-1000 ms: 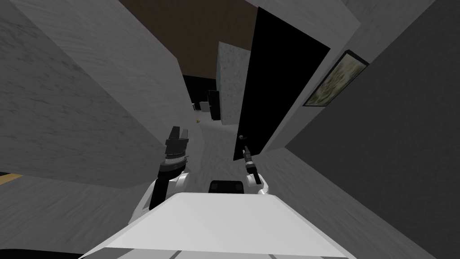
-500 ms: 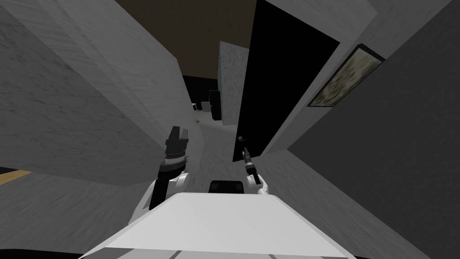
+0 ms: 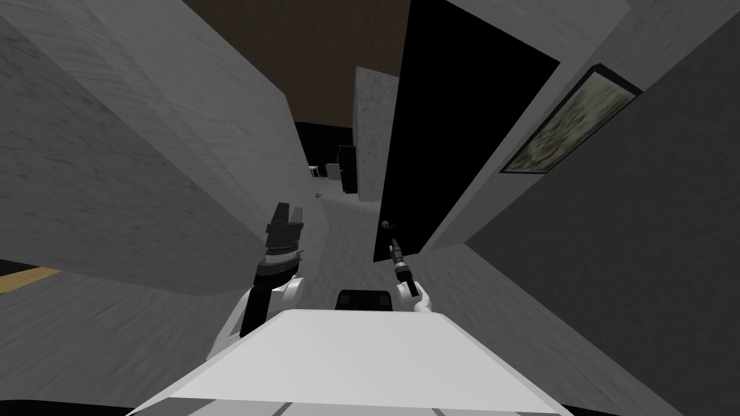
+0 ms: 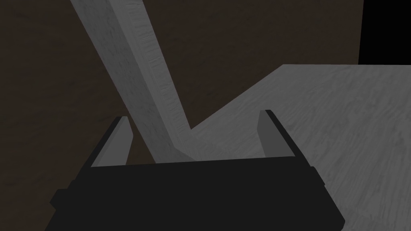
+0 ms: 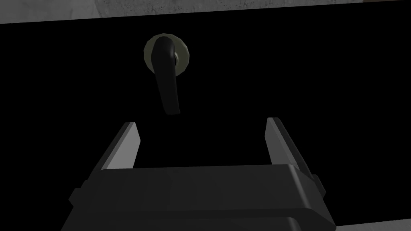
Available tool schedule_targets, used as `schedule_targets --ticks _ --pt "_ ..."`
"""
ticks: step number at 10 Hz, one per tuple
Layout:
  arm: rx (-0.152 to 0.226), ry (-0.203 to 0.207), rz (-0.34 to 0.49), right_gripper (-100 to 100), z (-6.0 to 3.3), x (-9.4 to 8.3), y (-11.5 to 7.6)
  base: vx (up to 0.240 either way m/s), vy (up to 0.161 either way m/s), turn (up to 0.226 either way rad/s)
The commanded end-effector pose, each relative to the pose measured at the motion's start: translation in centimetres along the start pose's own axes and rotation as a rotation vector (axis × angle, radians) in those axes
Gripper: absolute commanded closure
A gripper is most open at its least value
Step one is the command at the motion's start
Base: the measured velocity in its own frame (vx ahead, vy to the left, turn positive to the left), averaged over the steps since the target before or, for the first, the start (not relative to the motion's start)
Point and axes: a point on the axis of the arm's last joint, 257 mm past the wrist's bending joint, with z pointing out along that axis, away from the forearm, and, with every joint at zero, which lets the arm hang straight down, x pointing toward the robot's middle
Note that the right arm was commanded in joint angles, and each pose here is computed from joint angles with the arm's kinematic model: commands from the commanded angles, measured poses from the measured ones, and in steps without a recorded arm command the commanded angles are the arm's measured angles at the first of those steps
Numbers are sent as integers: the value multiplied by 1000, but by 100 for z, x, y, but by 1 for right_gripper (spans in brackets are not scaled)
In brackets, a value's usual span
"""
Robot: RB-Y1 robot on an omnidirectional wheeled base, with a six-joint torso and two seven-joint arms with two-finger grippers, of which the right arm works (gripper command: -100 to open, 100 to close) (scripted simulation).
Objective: Push the door open
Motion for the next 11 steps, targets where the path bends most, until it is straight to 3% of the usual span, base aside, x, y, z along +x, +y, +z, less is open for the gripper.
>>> schedule_targets --ticks 1,8,11 --pt "17 3 2 -100 -16 -13 -90 70 -87 58" --pt "78 9 6 -100 -87 -58 -391 66 -82 49" --pt "73 3 6 -100 -86 -62 -378 91 -1 23"
